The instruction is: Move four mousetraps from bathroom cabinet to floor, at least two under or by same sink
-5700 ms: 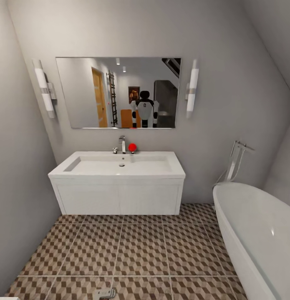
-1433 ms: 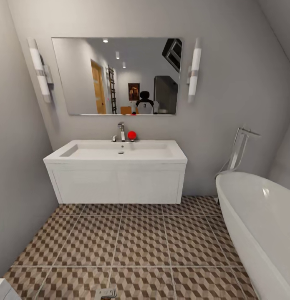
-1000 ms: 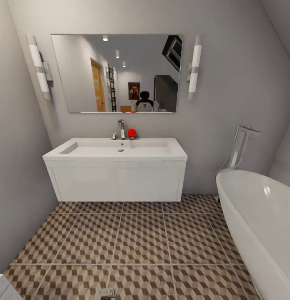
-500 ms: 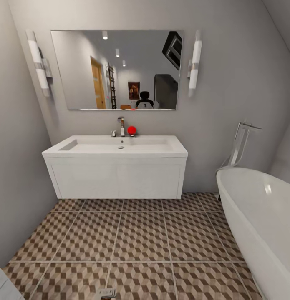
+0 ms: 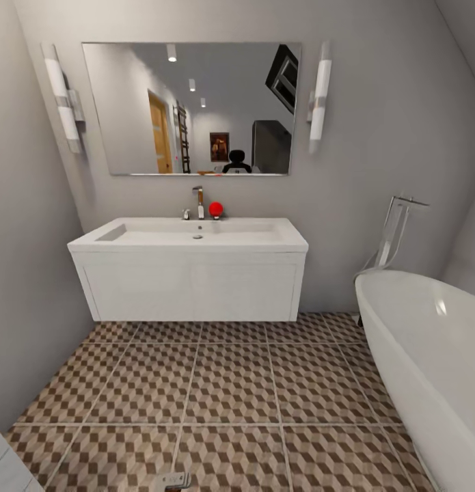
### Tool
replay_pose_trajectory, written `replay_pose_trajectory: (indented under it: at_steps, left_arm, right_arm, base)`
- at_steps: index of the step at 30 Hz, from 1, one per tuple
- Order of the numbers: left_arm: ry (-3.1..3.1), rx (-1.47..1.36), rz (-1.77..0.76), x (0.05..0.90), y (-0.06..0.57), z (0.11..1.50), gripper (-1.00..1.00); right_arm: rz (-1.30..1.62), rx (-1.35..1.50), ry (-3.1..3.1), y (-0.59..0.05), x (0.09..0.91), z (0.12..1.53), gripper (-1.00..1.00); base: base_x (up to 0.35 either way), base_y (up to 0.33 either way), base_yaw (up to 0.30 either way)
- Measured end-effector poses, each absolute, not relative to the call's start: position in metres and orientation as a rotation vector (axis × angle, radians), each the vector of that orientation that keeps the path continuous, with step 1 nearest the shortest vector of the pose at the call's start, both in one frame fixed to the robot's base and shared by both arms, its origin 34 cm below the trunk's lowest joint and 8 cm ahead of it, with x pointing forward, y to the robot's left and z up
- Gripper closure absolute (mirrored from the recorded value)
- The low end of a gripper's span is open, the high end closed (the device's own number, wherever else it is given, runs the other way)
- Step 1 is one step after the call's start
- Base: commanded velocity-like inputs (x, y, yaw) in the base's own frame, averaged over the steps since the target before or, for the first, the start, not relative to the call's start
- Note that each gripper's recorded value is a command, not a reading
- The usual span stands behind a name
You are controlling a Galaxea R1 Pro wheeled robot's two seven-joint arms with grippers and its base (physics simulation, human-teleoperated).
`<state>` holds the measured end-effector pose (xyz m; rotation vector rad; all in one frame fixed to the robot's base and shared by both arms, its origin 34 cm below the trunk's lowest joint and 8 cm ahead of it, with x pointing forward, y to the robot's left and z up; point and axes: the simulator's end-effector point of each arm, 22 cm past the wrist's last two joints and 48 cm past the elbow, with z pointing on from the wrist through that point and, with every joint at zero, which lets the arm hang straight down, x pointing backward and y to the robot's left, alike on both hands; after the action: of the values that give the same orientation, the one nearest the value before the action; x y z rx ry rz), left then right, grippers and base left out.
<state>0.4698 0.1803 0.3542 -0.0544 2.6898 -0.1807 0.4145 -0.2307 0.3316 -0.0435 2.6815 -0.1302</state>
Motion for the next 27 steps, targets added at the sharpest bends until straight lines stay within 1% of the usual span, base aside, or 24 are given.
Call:
replay_pose_trajectory:
  at_steps: [27]
  left_arm:
    - [2.689, -0.054, -0.181, 0.458, 0.180, 0.297, 1.00]
  right_arm:
    - [-0.131, -0.043, 2.681, -0.231, 0.403, 0.274, 1.00]
  base:
    - [0.000, 0.000, 0.000]
